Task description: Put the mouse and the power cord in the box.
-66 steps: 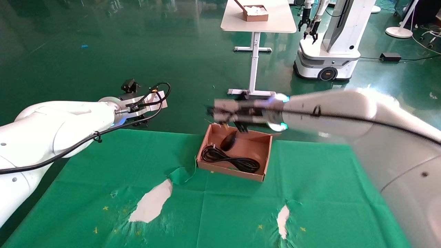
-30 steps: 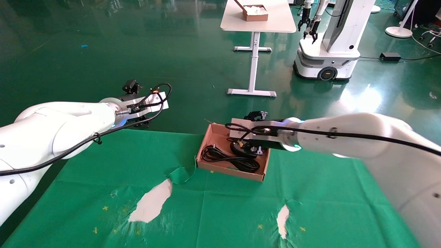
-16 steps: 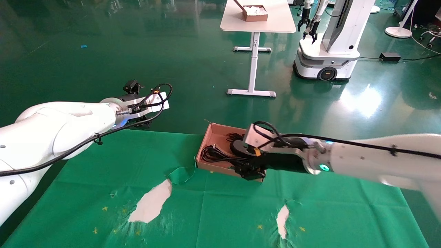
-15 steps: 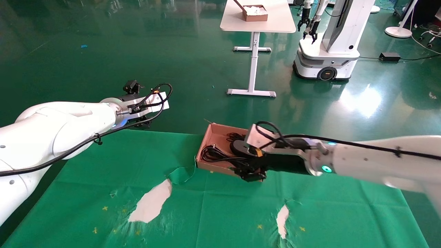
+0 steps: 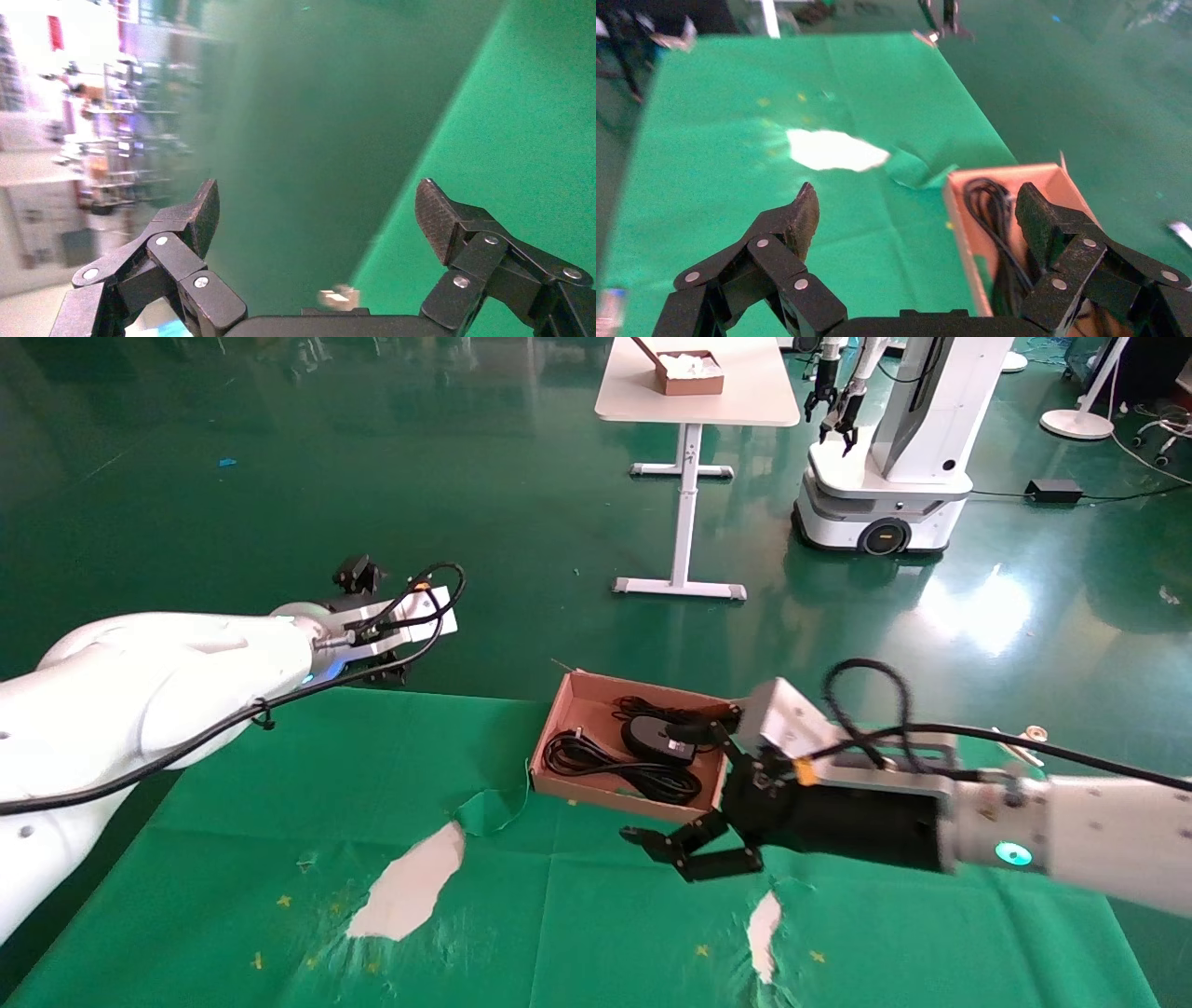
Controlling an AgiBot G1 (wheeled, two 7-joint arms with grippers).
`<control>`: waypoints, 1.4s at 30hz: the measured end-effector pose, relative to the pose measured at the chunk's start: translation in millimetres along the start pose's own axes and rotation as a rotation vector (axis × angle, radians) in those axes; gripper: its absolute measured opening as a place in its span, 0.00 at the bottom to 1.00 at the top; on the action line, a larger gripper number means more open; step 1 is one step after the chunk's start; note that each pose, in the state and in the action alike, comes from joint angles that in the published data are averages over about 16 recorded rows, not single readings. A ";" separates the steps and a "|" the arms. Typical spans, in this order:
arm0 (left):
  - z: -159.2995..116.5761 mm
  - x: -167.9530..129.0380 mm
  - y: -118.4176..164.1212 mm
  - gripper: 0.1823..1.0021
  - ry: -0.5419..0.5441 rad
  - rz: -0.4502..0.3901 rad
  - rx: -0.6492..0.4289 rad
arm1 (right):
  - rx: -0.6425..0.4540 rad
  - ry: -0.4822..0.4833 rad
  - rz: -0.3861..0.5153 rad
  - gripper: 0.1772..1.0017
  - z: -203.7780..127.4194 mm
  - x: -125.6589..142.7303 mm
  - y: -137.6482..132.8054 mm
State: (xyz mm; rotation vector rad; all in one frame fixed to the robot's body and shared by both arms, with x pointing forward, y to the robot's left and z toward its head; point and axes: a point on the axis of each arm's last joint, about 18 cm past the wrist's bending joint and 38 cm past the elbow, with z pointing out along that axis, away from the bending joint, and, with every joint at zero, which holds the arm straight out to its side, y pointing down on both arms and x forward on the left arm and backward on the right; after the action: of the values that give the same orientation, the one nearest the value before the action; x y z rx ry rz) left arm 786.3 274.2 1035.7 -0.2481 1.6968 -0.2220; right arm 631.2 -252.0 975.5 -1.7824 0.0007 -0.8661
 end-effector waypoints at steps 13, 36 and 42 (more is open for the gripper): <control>-14.8 78.8 23.2 1.00 0.306 -0.326 0.106 | 0.179 -0.125 0.065 1.00 -69.8 -42.2 -26.1; -123.6 113.5 28.7 1.00 0.682 -0.687 0.560 | 0.295 -0.262 0.061 1.00 -129.2 -85.0 -56.0; -166.8 103.8 32.0 1.00 0.728 -0.701 0.717 | 0.295 -0.262 0.061 1.00 -129.2 -85.0 -56.0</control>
State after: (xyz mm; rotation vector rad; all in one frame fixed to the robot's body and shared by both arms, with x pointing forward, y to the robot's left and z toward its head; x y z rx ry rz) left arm 606.0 275.5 951.3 -0.2222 2.0411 -1.5591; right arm 475.4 -302.1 992.1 -1.5956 -0.2306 -0.5518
